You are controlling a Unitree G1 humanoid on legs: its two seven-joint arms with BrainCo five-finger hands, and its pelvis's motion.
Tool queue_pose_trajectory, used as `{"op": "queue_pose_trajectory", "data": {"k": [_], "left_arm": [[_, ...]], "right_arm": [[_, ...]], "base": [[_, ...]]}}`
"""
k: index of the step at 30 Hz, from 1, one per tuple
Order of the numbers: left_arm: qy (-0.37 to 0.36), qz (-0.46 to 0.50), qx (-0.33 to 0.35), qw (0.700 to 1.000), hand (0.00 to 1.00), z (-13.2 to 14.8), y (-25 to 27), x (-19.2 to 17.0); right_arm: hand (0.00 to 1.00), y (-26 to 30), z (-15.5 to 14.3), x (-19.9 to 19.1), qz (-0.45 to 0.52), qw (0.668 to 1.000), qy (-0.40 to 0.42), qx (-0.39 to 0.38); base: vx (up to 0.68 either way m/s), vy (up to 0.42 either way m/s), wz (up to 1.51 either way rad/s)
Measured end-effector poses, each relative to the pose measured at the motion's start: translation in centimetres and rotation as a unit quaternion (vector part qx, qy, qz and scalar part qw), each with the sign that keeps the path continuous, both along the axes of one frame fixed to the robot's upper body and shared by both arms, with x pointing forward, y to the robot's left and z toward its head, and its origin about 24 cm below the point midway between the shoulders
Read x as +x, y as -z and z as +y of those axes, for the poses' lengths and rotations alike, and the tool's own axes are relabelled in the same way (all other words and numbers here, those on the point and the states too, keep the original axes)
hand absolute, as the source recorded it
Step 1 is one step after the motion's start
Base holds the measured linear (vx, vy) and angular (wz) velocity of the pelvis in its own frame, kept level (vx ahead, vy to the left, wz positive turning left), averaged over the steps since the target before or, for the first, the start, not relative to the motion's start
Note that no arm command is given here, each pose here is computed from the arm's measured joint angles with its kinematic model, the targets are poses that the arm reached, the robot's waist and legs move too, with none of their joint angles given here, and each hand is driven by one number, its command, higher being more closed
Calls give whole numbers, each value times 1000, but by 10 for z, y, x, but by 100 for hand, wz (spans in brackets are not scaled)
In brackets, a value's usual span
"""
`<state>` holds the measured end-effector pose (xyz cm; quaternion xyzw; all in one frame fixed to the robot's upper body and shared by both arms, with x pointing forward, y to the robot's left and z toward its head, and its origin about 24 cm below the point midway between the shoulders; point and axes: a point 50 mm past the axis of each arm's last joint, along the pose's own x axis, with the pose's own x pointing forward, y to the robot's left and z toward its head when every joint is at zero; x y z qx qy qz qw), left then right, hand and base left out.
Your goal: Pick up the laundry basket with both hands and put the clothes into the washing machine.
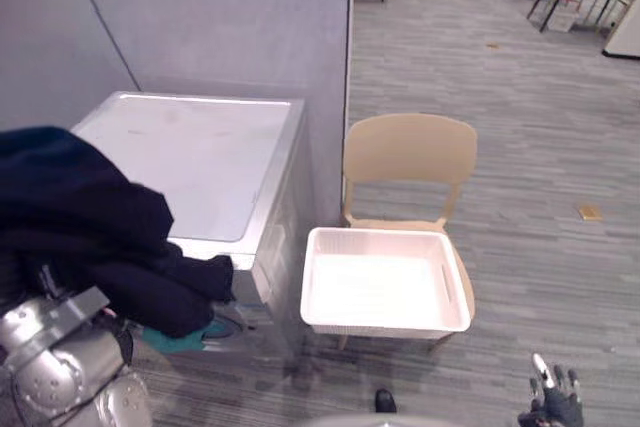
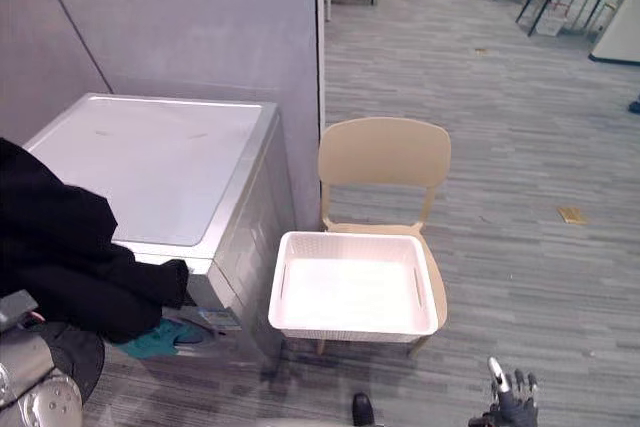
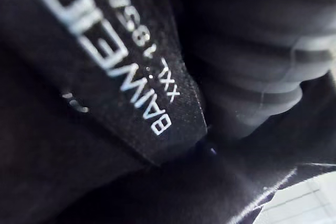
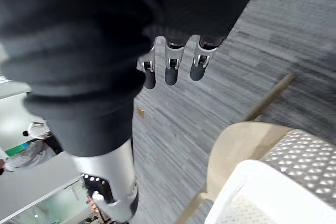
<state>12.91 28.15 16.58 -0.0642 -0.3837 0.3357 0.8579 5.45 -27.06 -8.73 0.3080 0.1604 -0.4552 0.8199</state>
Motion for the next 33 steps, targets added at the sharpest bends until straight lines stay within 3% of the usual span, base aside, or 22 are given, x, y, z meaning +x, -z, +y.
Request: {"op": "queue_pose_trajectory", "data": {"k": [10, 14, 20, 24, 27, 33], "left_arm": [[65, 132, -18, 989, 100, -32, 40, 7], [121, 188, -64, 973, 100, -47, 71, 23], [135, 226, -110, 958, 100, -52, 93, 26], [155, 218, -124, 955, 100, -57, 95, 36], [204, 207, -120, 949, 100, -75, 92, 56], [253, 212, -110, 937, 100, -92, 94, 78]], "right_arm": [[0, 29, 27, 3, 53, 995, -57, 61], [0, 28, 43, 32, 38, 990, -124, 60], [0, 7, 61, 92, -25, 981, -190, 37], [0, 1, 63, 102, -36, 984, -173, 38], [0, 0, 51, 97, -44, 992, -103, 51], [0, 3, 51, 94, -44, 993, -78, 72]], "base": [[-24, -3, 40], [-58, 15, 66], [-55, 62, -9], [-39, 156, -40], [-48, 273, -36], [75, 269, -46]]}}
